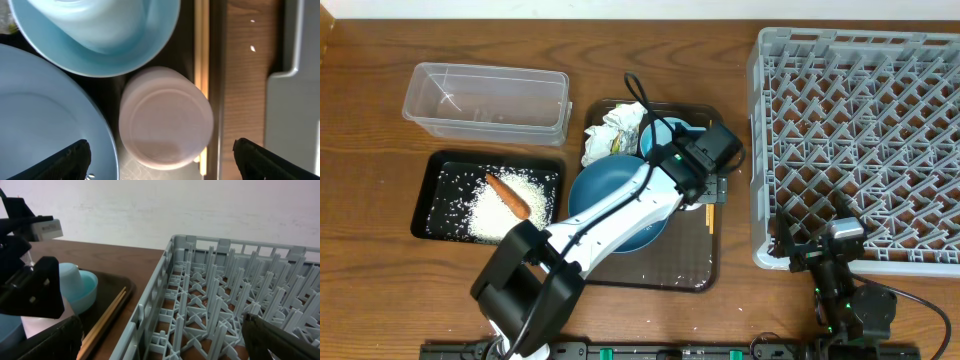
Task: Sort waste into correct bins and load items into the dishwasher rack
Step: 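Reach the left gripper to the white cup and grasp it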
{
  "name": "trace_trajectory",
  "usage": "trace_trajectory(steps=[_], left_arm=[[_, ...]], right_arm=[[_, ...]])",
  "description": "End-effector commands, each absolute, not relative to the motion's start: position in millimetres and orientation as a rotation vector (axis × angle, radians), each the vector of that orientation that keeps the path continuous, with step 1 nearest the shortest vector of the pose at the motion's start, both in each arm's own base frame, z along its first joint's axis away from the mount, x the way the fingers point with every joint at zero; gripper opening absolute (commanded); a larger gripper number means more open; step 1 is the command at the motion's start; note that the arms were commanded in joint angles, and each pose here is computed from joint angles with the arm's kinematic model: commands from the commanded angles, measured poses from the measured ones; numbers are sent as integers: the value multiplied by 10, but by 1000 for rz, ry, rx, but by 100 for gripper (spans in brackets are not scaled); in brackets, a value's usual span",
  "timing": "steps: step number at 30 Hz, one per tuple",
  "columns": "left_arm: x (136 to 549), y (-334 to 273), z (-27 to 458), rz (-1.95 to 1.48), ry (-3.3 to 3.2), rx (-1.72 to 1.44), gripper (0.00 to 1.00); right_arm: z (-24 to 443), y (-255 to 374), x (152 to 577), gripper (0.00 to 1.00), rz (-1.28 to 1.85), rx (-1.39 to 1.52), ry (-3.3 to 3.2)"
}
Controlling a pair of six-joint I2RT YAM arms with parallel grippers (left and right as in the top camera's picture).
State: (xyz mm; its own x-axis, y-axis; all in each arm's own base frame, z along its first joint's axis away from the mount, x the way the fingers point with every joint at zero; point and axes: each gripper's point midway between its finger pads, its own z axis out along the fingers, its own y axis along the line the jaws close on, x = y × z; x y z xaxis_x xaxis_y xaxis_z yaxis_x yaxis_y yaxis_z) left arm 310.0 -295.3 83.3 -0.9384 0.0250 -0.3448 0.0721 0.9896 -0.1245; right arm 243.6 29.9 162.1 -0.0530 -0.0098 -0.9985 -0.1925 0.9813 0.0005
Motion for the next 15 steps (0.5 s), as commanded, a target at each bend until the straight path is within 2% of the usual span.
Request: trace_trajectory(steps=[1, 7, 11, 15], left_arm=[[3213, -2882, 772, -87, 2735, 10, 93], [3235, -2912, 638, -79, 2745, -11, 92], [3264, -2943, 637, -95, 2733, -13, 81], [3287, -2967, 637, -108, 2724, -15, 79]], right_arm=[[1619, 258, 2437, 99, 125, -156, 1618], [1619, 257, 2437, 99, 125, -156, 1618], [1619, 258, 2437, 99, 125, -156, 1618], [1619, 258, 2437, 99, 125, -156, 1618]])
